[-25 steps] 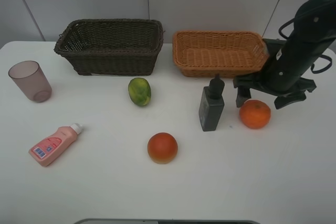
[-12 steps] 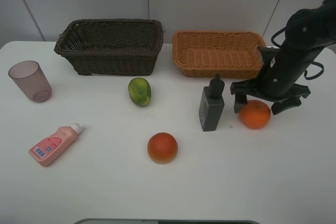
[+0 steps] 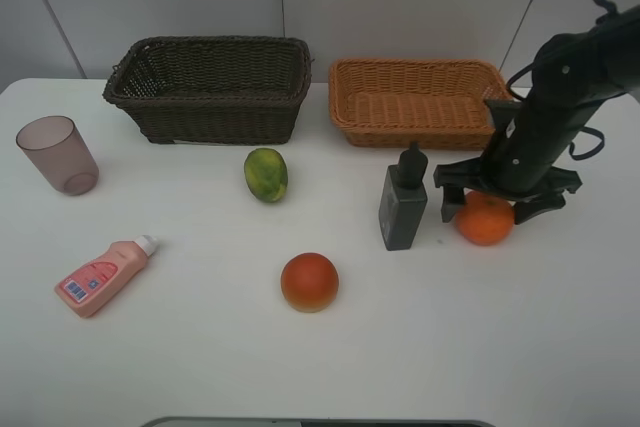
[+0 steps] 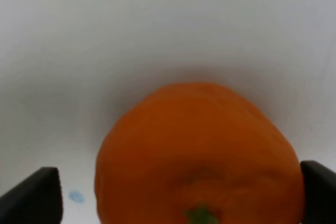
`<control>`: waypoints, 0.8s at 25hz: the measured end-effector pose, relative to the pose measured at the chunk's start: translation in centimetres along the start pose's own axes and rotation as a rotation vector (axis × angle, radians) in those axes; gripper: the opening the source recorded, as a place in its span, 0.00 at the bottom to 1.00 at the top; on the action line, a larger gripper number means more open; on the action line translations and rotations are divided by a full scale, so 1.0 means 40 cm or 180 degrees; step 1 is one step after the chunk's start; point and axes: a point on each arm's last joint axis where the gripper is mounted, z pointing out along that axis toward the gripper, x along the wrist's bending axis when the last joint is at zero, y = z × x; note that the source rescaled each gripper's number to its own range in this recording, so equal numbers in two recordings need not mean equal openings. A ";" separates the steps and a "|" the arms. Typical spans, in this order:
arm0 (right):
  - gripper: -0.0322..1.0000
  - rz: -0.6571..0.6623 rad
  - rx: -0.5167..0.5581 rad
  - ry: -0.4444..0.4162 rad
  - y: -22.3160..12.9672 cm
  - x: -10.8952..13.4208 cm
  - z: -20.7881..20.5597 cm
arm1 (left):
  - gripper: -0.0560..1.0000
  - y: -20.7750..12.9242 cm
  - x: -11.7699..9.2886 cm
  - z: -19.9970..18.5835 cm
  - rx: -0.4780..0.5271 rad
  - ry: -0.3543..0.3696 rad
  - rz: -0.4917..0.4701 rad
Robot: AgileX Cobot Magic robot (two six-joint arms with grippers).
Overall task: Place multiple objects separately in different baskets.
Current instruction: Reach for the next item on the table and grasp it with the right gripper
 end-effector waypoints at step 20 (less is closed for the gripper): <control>0.98 -0.0001 0.0115 -0.0021 -0.003 0.002 0.033 | 0.92 0.000 0.000 0.000 0.0000 0.0000 0.0000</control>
